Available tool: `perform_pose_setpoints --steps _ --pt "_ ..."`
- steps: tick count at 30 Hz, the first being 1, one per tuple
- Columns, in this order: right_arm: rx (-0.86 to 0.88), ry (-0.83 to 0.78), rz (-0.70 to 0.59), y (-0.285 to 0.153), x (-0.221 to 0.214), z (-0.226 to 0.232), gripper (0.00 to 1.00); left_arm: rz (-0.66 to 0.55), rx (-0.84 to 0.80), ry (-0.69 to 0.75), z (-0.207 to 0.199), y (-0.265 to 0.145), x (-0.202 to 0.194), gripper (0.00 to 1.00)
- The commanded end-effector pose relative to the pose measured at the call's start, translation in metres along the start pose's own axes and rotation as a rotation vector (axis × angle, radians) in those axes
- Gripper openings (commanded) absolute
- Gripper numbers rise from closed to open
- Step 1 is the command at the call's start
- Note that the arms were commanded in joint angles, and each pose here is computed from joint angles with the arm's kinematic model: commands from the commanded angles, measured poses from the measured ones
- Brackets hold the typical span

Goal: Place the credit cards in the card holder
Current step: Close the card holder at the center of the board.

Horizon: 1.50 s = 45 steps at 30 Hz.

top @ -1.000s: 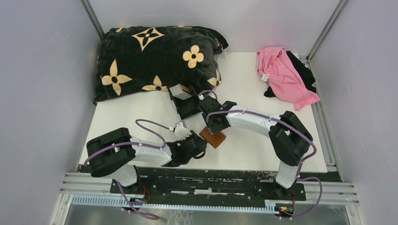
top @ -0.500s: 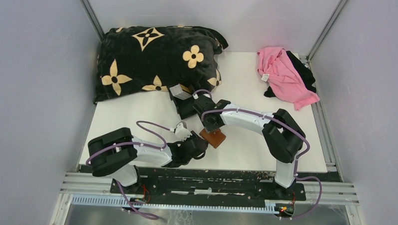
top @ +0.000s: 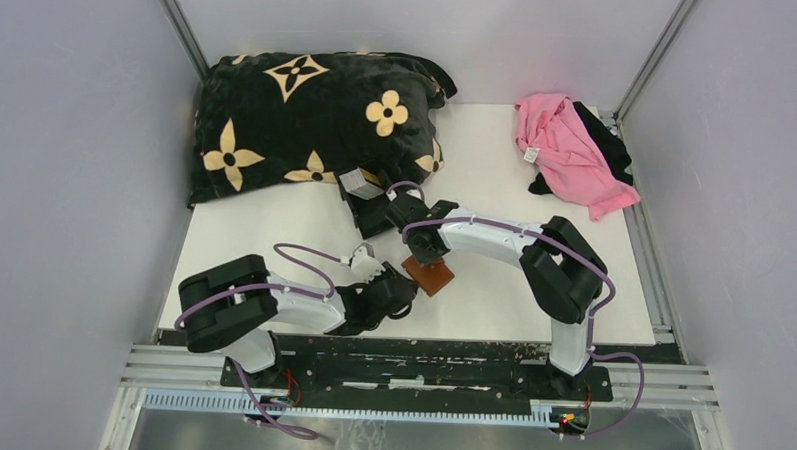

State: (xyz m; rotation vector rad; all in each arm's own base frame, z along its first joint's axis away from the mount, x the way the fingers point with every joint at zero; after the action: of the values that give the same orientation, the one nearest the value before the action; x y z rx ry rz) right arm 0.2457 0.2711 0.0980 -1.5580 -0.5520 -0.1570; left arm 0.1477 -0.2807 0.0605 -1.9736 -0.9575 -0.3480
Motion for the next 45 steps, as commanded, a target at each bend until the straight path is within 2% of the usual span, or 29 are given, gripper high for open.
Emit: perform_pose_setpoints --steps 1,7,26,45 --pt "-0.025 -0.015 -0.061 -0.011 0.011 0.001 0.35 0.084 0.15 0.097 0.042 0.001 -0.02 0.33" --pt "-0.022 -0.024 -0.066 -0.014 0.01 0.001 0.26 0.087 0.154 0.099 0.042 0.003 -0.021 0.33" --pt "-0.002 -0.039 -0.091 -0.032 0.008 0.003 0.13 0.084 0.162 0.109 0.038 0.007 -0.021 0.33" --pt "-0.017 -0.06 -0.058 -0.023 -0.005 0.0 0.11 0.088 0.168 0.112 0.034 0.013 -0.023 0.33"
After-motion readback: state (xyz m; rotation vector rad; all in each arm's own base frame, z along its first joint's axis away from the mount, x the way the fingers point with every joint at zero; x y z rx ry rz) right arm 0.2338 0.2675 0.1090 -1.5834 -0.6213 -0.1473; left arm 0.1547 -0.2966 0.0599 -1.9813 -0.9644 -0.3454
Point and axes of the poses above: each gripper's point midway between its finger pads, its own y axis out along the fingers, its own z axis along the line the jaws close on, x = y × z, the point moved 7 cm from there along -y, back along the fingers, and after that the axes turned 15 degrees about y, right-handed, at the moved point
